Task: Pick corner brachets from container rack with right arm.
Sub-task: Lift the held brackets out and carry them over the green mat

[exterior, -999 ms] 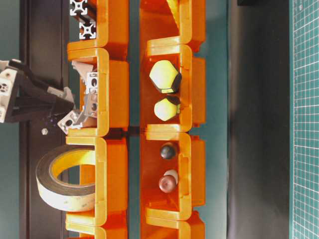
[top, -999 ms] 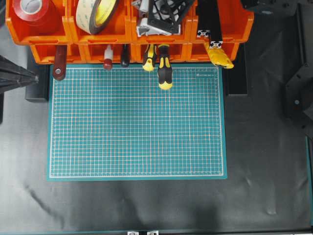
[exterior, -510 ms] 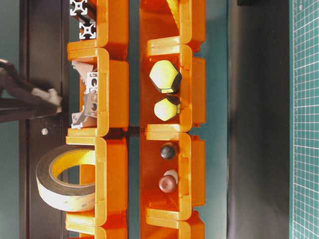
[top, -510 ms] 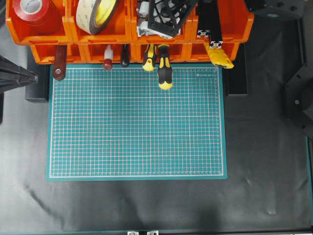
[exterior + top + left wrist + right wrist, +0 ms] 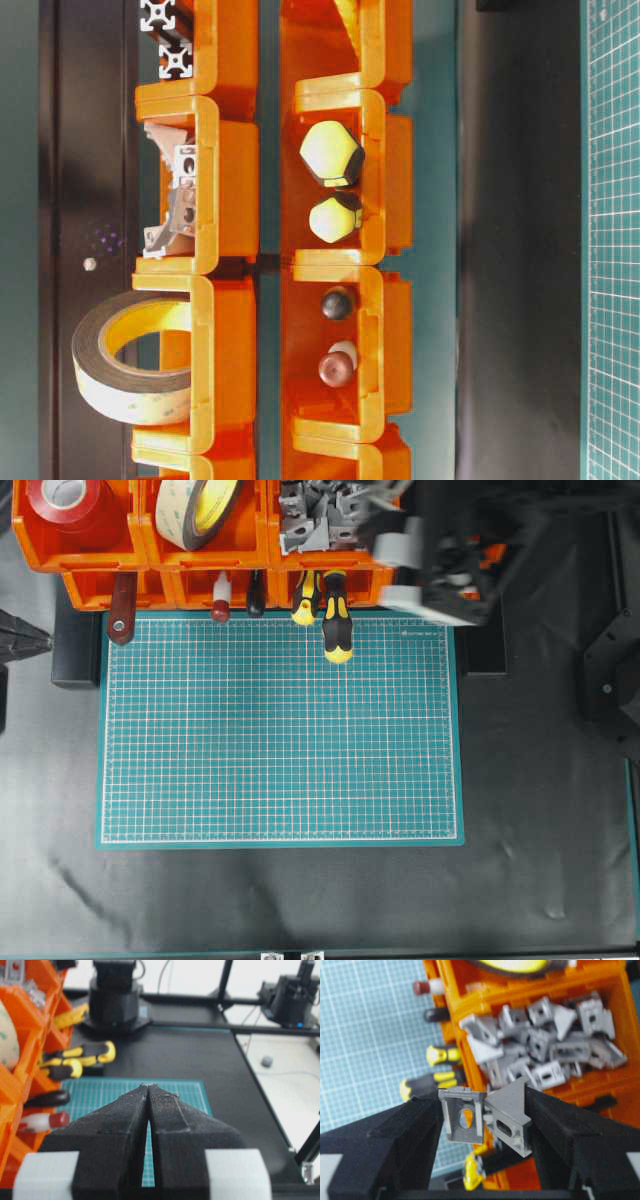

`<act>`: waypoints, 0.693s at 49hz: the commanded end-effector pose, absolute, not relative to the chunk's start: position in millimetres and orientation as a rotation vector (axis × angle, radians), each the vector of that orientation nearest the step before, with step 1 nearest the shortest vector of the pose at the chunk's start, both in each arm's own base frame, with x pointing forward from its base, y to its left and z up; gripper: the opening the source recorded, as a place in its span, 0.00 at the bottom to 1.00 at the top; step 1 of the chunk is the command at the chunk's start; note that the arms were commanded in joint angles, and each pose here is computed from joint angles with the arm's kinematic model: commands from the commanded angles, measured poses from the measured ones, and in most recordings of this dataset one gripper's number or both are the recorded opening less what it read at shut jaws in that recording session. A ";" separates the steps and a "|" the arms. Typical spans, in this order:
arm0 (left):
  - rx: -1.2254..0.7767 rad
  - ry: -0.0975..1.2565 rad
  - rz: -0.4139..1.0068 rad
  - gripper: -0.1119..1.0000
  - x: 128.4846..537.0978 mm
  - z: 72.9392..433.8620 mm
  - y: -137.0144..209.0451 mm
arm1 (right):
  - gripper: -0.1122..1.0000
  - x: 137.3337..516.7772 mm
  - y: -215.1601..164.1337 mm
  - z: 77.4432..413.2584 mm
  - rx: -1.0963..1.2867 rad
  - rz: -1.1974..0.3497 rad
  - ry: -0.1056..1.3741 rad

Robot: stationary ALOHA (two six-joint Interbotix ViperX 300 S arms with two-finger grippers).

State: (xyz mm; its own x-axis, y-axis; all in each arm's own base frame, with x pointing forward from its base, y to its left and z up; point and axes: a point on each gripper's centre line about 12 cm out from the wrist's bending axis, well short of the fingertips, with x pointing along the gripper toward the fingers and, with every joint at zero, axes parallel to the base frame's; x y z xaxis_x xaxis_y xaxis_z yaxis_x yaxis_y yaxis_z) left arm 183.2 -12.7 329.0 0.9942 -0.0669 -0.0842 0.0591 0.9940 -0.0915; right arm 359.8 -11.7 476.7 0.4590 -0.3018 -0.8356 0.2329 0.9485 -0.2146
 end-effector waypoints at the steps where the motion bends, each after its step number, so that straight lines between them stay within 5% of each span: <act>1: -0.088 0.082 -0.061 0.10 182.2 337.1 -12.1 | 0.55 335.2 -5.0 492.4 -0.071 -0.311 0.997; 18: -0.089 0.073 -0.052 0.10 168.8 346.1 -9.9 | 0.55 294.5 67.8 459.3 -0.197 -0.045 0.885; 34: -0.078 0.122 -0.028 0.10 164.5 343.7 -5.9 | 0.55 301.0 118.6 326.3 -0.140 0.086 0.885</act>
State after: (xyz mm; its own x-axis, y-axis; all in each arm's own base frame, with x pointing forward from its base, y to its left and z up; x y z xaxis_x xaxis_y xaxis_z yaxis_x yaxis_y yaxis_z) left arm 164.3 -6.1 332.7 0.9897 -0.0335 -0.1389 0.0216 0.9960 -0.0865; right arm 297.4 110.0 354.2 0.6061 -0.0270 -0.7949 -0.0955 0.9897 -0.1064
